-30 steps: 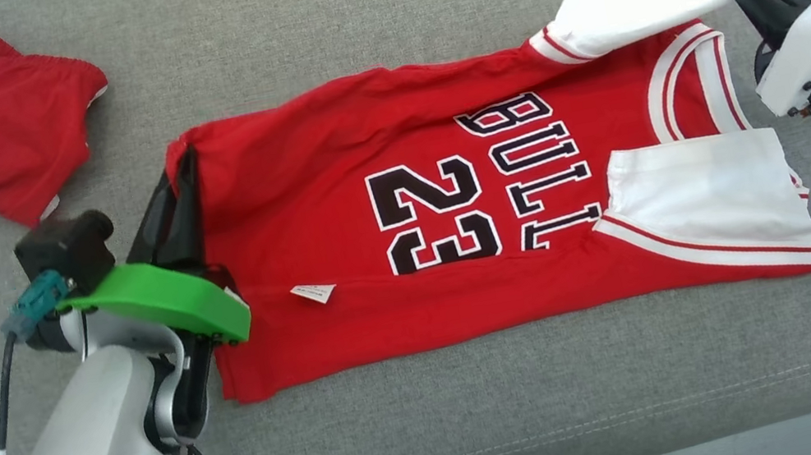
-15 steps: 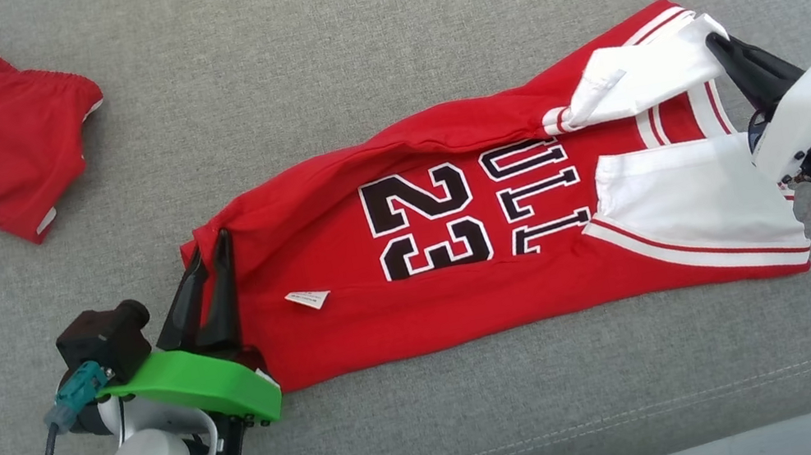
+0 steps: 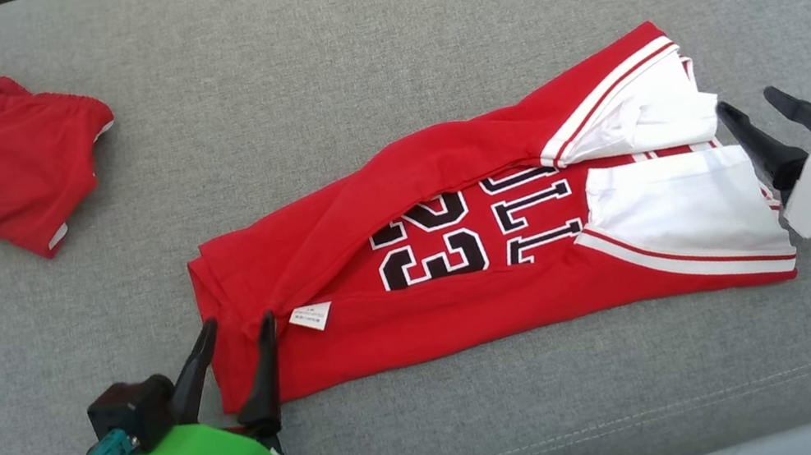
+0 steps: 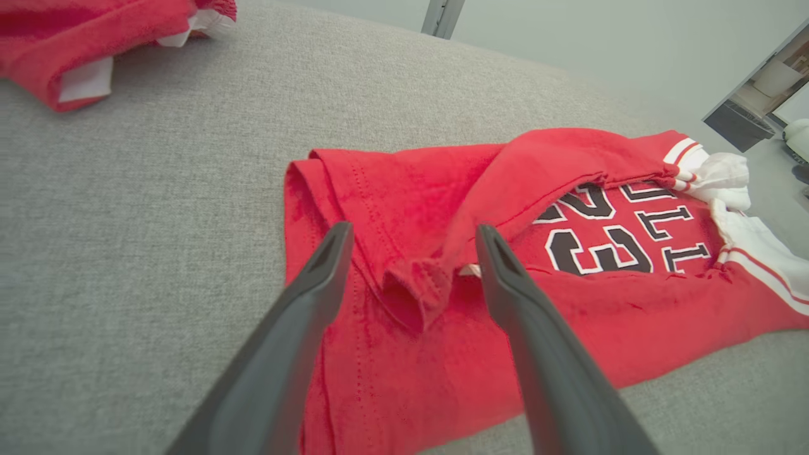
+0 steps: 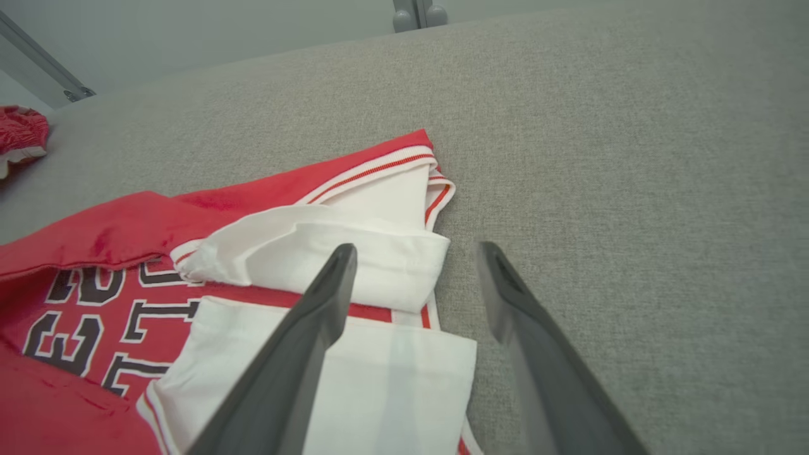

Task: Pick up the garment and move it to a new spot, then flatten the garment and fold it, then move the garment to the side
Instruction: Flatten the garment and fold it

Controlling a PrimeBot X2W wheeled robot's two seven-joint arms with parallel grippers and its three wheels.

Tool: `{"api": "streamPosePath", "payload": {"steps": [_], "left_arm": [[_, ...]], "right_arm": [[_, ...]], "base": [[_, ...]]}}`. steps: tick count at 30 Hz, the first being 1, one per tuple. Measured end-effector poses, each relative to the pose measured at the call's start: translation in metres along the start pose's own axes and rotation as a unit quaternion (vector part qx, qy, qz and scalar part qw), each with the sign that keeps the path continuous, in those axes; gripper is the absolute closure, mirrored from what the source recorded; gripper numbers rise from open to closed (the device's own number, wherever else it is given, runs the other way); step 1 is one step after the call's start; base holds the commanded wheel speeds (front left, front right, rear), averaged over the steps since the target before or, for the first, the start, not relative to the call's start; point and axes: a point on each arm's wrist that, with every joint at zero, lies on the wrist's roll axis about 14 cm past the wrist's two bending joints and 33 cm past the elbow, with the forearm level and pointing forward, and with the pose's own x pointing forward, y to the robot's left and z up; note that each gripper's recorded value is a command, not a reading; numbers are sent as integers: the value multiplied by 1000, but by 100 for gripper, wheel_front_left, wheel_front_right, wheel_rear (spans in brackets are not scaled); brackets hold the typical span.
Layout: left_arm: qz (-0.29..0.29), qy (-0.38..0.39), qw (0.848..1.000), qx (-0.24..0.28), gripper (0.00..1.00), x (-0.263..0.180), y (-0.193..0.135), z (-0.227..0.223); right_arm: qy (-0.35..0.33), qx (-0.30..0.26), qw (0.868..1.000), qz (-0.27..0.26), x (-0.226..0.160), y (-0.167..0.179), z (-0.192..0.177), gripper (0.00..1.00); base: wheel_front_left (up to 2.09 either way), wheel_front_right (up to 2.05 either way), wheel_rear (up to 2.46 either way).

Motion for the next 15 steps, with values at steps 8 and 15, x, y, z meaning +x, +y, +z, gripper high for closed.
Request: {"api": "streamPosePath", "payload": {"steps": [8, 15], "left_arm": [[-5, 21, 1000, 8, 0, -19, -6, -11], [-6, -8, 1000, 19, 0, -22, -17, 6]], "right_arm": [[15, 4, 1000, -19, -27, -17, -10, 0], [3, 18, 999, -30, -39, -22, 0, 0]], "base": [[0, 0, 0], [0, 0, 0]]}}
